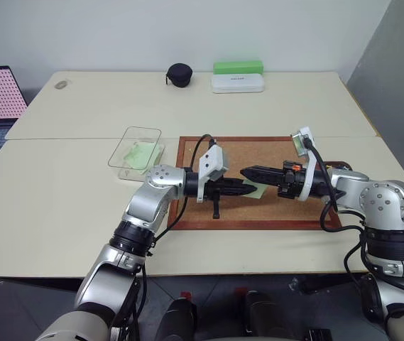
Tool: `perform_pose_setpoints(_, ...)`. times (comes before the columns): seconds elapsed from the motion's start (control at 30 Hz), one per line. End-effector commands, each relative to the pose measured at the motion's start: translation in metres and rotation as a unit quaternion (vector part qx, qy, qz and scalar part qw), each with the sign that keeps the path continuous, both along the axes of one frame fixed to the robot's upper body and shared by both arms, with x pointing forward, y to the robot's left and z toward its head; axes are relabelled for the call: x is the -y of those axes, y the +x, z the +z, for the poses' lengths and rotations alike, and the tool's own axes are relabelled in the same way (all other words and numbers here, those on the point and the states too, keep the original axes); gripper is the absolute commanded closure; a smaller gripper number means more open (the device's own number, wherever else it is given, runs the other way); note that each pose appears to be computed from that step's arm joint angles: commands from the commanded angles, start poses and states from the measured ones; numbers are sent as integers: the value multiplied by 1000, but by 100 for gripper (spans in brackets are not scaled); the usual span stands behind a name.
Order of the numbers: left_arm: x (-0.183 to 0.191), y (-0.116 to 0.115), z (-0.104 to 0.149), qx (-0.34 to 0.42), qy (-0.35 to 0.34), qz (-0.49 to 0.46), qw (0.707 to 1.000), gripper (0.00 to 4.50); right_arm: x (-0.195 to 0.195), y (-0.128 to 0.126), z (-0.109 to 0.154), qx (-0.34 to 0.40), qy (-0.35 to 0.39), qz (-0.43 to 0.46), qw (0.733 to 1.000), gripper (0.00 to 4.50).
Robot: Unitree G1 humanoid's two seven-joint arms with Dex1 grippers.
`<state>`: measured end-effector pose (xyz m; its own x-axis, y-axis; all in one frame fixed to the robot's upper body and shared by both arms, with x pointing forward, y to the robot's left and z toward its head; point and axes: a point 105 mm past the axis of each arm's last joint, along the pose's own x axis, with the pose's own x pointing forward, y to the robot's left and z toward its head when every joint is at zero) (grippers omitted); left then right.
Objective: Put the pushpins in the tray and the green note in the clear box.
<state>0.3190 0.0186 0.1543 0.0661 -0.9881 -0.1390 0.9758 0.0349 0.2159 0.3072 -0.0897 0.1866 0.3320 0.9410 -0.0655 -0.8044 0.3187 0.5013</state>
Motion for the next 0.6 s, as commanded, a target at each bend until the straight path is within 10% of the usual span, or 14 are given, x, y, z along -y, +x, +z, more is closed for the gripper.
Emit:
perform_pose_setpoints(0.03,6,-5,7,74,-2,-14,997,450,3,2,12,21,12,1,1000,450)
perform_pose_setpoints(0.6,4,-4,4,103,5,-27,994,450,15,10,18,32,6,-24,999,450)
